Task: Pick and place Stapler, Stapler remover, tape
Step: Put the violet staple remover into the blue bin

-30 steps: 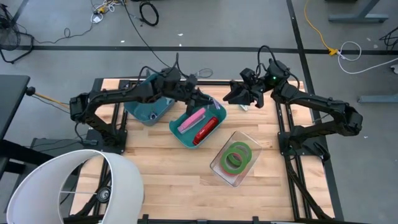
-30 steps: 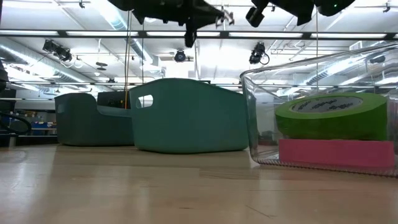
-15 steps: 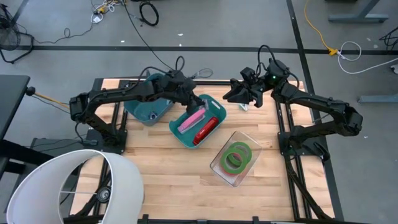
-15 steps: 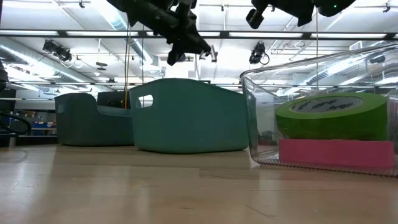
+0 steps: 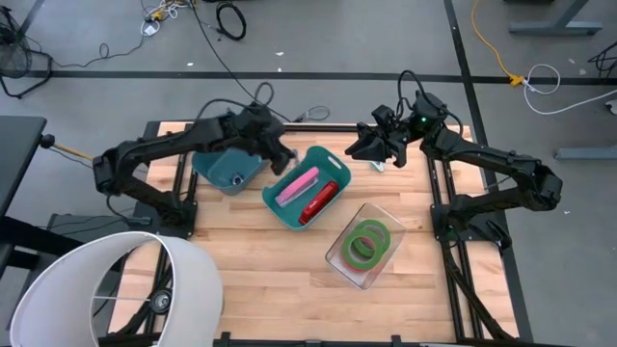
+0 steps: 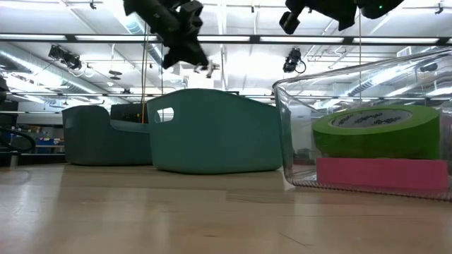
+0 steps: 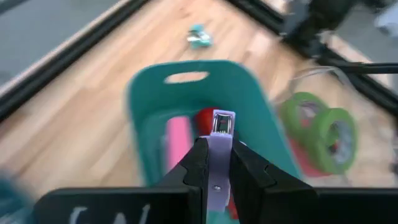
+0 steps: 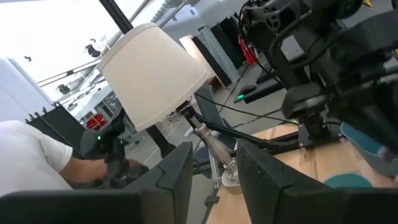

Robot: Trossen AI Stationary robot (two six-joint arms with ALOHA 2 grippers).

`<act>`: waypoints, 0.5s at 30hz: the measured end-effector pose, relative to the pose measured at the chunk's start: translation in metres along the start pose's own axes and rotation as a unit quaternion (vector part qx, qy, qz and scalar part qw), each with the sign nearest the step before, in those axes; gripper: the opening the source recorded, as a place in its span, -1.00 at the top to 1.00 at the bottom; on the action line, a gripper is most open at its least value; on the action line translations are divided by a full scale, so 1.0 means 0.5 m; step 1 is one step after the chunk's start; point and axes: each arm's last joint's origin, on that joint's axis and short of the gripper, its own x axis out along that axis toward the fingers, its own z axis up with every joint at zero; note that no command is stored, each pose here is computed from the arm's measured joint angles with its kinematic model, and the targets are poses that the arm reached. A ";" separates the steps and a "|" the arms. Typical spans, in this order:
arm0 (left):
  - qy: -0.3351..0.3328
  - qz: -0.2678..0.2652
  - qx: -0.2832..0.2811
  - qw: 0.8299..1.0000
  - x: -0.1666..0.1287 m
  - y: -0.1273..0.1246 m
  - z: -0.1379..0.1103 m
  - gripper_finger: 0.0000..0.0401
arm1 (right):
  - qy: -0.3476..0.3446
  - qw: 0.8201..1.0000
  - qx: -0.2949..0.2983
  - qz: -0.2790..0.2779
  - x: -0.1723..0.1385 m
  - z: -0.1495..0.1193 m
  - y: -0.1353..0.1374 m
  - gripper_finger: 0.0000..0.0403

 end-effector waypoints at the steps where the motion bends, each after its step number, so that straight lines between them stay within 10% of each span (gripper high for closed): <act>1: 0.003 0.014 -0.003 1.000 -0.009 0.005 -0.002 0.76 | 0.000 1.000 -0.001 0.000 0.000 0.000 0.000 0.39; 15: 0.106 0.157 -0.019 0.982 -0.067 0.045 -0.050 0.76 | -0.020 0.999 -0.009 -0.038 -0.001 0.000 -0.007 0.39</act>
